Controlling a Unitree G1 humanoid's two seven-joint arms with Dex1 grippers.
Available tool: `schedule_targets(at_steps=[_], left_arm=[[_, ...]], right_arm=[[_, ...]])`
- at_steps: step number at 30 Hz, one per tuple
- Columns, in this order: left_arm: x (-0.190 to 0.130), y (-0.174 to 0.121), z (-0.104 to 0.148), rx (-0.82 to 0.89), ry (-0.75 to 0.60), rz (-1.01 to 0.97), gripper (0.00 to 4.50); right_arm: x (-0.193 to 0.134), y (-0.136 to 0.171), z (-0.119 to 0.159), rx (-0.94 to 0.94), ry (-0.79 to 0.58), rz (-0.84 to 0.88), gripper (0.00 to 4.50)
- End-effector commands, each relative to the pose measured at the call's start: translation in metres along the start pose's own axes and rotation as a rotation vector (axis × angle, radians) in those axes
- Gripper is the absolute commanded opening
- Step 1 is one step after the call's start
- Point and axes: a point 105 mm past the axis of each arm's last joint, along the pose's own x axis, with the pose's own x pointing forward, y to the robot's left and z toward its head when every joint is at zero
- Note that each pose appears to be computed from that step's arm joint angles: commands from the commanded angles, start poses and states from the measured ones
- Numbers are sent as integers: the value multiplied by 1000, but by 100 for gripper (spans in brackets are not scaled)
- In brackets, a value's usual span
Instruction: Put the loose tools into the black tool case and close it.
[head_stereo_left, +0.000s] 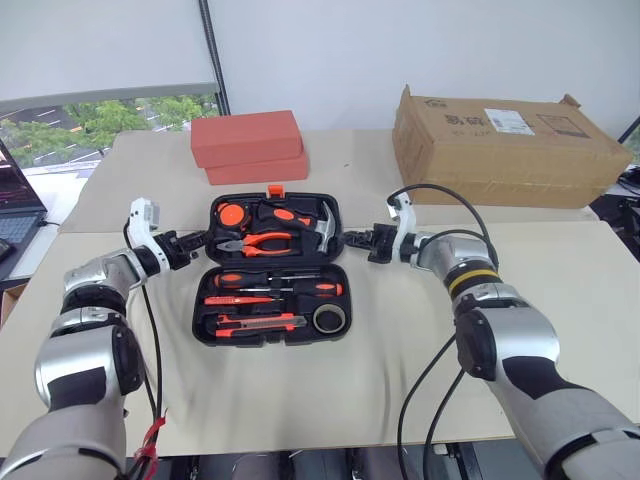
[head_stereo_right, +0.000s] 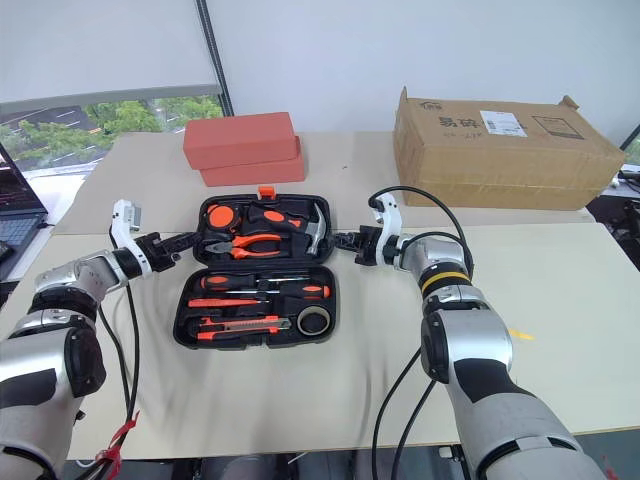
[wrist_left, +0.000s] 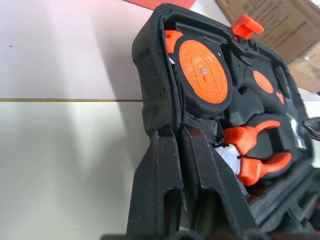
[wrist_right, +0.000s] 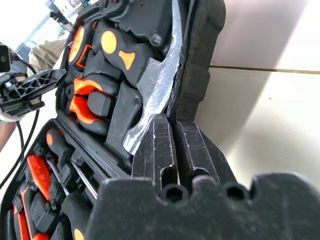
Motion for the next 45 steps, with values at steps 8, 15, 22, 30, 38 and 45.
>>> schedule_targets(at_steps=[8, 15, 22, 30, 38, 45], left_arm=[[18, -41, 30, 244, -130, -141, 6], [28, -67, 18, 607, -144, -140, 6], [19, -82, 24, 941, -244, -112, 6], [-2, -90, 2, 1432, -309, -85, 6], [-41, -85, -62, 1717, -118, -341, 97], [-71, -60, -28, 1507, -155, -149, 179]], right_arm=[[-18, 14, 72, -261, -280, 15, 0], [-29, 17, 71, -467, -353, 34, 0], [-51, 15, 67, -627, -417, 42, 0], [-76, 16, 51, -1011, -438, -21, 0], [-112, -3, -10, -1187, -154, 29, 233], [-155, -1, -64, -1013, 171, 154, 240]])
